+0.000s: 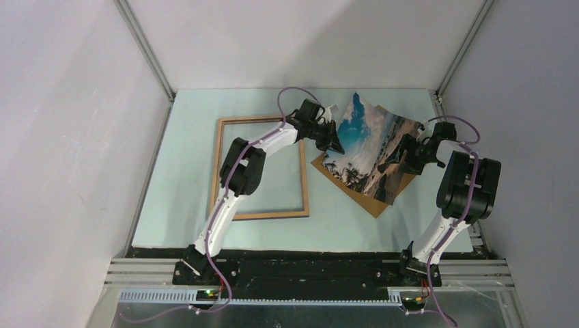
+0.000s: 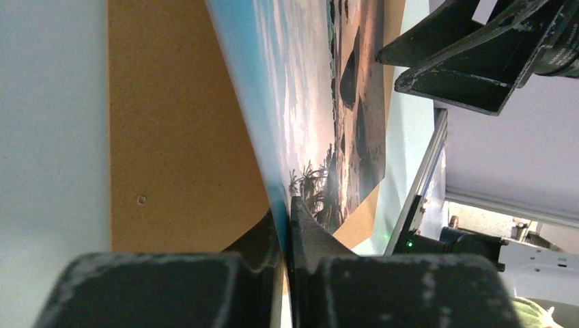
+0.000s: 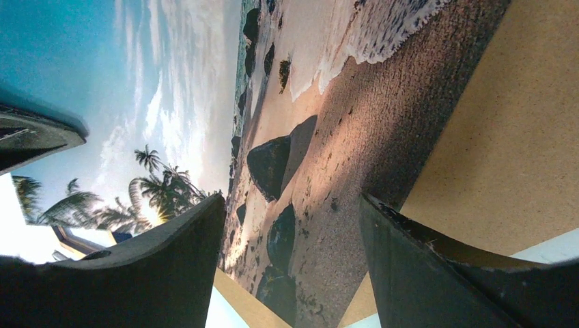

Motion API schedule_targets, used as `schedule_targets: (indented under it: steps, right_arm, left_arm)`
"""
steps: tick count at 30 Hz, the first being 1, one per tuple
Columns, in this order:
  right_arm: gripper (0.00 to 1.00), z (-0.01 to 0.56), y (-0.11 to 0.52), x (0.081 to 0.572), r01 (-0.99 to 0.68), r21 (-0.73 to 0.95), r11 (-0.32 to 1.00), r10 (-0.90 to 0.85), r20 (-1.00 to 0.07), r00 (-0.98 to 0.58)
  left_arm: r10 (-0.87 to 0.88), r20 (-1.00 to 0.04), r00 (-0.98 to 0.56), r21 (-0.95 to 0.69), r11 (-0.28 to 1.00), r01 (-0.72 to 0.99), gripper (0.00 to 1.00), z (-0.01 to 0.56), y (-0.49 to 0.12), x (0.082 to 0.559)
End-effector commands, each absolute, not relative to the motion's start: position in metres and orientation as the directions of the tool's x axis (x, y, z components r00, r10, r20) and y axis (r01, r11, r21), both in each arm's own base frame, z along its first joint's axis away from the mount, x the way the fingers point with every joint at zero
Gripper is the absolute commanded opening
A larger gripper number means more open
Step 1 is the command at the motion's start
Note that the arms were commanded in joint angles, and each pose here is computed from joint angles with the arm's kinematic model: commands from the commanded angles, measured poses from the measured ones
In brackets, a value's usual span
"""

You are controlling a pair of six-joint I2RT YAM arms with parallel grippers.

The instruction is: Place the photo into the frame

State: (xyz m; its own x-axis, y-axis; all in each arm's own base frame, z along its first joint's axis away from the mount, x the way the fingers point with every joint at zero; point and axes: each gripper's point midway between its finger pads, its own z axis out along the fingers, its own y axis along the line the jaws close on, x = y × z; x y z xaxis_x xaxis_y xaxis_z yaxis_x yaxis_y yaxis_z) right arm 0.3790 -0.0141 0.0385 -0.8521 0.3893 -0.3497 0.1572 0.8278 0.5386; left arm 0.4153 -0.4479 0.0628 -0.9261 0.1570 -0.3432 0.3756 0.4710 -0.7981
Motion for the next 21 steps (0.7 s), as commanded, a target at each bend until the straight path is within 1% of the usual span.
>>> schedule_targets:
  steps: [1,4,5,6,7,8,9,10,11,12,13,14,15,18,21]
  right_arm:
    - [0.77,0.042,-0.014,0.373,0.153,0.527,0.836,0.376,-0.346,-0.86]
    - [0.79,0.061,-0.012,0.377,0.115,0.539,0.834,0.37,-0.393,-0.842]
    - [0.8,0.072,-0.012,0.38,0.097,0.539,0.837,0.368,-0.423,-0.828]
    - [0.8,0.084,-0.01,0.381,0.073,0.543,0.837,0.364,-0.452,-0.814]
    - [0.81,0.092,-0.009,0.383,0.061,0.549,0.833,0.366,-0.465,-0.806]
    - [0.82,0.105,-0.007,0.383,0.037,0.553,0.833,0.362,-0.492,-0.791]
    - [0.84,0.114,-0.005,0.385,0.024,0.558,0.83,0.363,-0.506,-0.782]
    - [0.86,0.126,-0.002,0.385,-0.001,0.563,0.827,0.359,-0.529,-0.769]
    - [0.89,0.135,0.001,0.386,-0.016,0.568,0.823,0.358,-0.542,-0.76]
    - [0.9,0.149,0.005,0.386,-0.046,0.572,0.819,0.353,-0.566,-0.745]
    - [0.91,0.156,0.012,0.386,-0.07,0.578,0.813,0.346,-0.576,-0.741]
    - [0.92,0.168,0.015,0.386,-0.092,0.574,0.814,0.338,-0.596,-0.728]
    - [0.93,0.176,0.023,0.387,-0.12,0.571,0.812,0.323,-0.612,-0.722]
    - [0.93,0.206,0.05,0.386,-0.216,0.543,0.811,0.266,-0.672,-0.691]
    - [0.92,0.228,0.077,0.386,-0.294,0.515,0.805,0.213,-0.715,-0.666]
  left_arm:
    - [0.121,-0.436,-0.892,-0.777,0.45,0.441,0.02,0.113,-0.447,0.421]
    - [0.094,-0.462,-0.882,-0.767,0.456,0.451,0.0,0.132,-0.438,0.426]
    - [0.088,-0.463,-0.882,-0.765,0.463,0.448,0.0,0.134,-0.435,0.426]
    - [0.078,-0.482,-0.873,-0.759,0.46,0.46,0.0,0.147,-0.431,0.427]
    - [0.075,-0.483,-0.872,-0.754,0.47,0.458,0.0,0.148,-0.428,0.426]
    - [0.071,-0.506,-0.86,-0.745,0.468,0.476,0.0,0.161,-0.424,0.425]
    - [0.072,-0.507,-0.859,-0.737,0.481,0.475,0.0,0.162,-0.42,0.424]
    - [0.071,-0.542,-0.837,-0.718,0.479,0.505,0.0,0.177,-0.416,0.423]
    - [0.077,-0.541,-0.838,-0.706,0.499,0.502,0.0,0.177,-0.411,0.42]
    - [0.081,-0.58,-0.811,-0.678,0.504,0.535,0.0,0.191,-0.407,0.418]
    - [0.092,-0.577,-0.812,-0.669,0.517,0.534,0.0,0.191,-0.402,0.413]
    - [0.096,-0.615,-0.782,-0.638,0.523,0.566,0.0,0.204,-0.396,0.412]
    - [0.105,-0.623,-0.775,-0.624,0.531,0.573,0.0,0.212,-0.389,0.404]
    - [0.147,-0.673,-0.725,-0.534,0.581,0.614,0.0,0.222,-0.368,0.395]
    - [0.186,-0.723,-0.665,-0.432,0.63,0.646,0.0,0.245,-0.343,0.384]
